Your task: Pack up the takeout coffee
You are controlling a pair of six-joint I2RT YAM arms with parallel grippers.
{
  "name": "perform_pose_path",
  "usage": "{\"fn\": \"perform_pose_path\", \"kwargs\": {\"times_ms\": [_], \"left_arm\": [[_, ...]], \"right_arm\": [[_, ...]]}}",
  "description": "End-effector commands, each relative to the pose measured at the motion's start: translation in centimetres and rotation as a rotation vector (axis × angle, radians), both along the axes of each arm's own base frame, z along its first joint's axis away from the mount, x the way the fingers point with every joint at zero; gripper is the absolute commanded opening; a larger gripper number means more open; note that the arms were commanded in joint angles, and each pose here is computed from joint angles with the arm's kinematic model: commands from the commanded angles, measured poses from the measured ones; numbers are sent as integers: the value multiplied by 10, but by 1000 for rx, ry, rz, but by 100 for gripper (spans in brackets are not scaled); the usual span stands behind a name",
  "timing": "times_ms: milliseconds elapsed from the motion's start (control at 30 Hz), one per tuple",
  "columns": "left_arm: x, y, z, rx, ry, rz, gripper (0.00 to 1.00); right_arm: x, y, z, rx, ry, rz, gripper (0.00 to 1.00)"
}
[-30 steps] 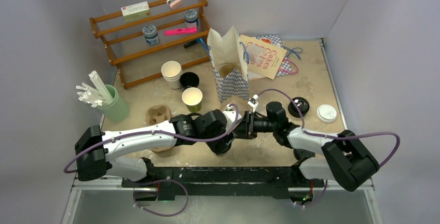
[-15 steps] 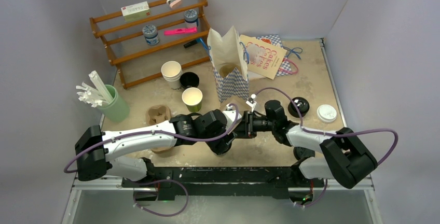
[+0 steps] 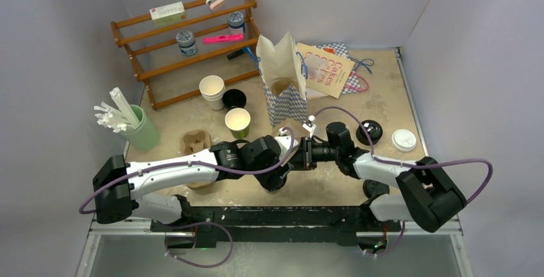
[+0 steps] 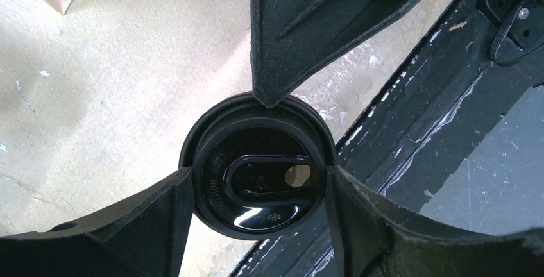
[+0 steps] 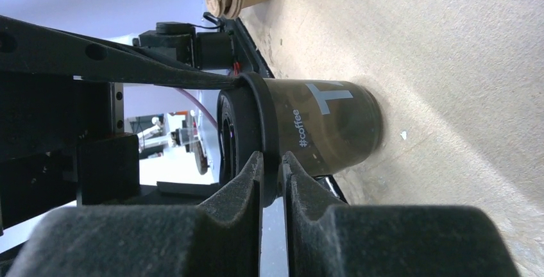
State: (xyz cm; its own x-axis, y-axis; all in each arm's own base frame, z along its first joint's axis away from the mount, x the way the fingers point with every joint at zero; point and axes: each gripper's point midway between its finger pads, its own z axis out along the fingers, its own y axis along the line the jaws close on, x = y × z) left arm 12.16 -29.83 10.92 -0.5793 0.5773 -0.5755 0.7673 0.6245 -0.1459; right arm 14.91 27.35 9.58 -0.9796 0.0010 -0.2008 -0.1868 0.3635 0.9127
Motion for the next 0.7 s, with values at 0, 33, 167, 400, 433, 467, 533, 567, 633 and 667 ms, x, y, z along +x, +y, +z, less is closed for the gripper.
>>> {"fn": "perform_pose_path", "kwargs": {"times_ms": [0, 33, 167, 400, 433, 467, 533, 567, 633, 667], "left_arm": [[-41, 36, -55, 186, 207, 3, 43], [-41, 36, -55, 190, 206, 4, 43], [-43, 40, -58, 206, 208, 12, 43], [-46, 42, -61, 222, 197, 27, 44], [-46, 42, -61, 222, 194, 28, 44], [-47, 42, -62, 223, 194, 27, 44], [-49, 44, -62, 224, 196, 28, 44], [-50, 44, -62, 224, 198, 28, 44], [-46, 46, -63, 230, 179, 43, 44], [-46, 46, -64, 232, 177, 45, 44]], "right_arm": [[-36, -27, -62, -219, 174, 18, 15], [-38, -29, -62, -222, 176, 17, 15], [-44, -34, -66, -257, 162, 26, 18], [-42, -31, -53, -230, 113, 32, 31], [-41, -30, -48, -223, 103, 31, 32], [-40, -30, -44, -218, 90, 29, 33], [-41, -30, -38, -213, 79, 31, 33], [-43, -31, -37, -211, 76, 37, 33], [-47, -32, -38, -211, 82, 47, 33], [-50, -33, -38, -210, 87, 52, 33]]}}
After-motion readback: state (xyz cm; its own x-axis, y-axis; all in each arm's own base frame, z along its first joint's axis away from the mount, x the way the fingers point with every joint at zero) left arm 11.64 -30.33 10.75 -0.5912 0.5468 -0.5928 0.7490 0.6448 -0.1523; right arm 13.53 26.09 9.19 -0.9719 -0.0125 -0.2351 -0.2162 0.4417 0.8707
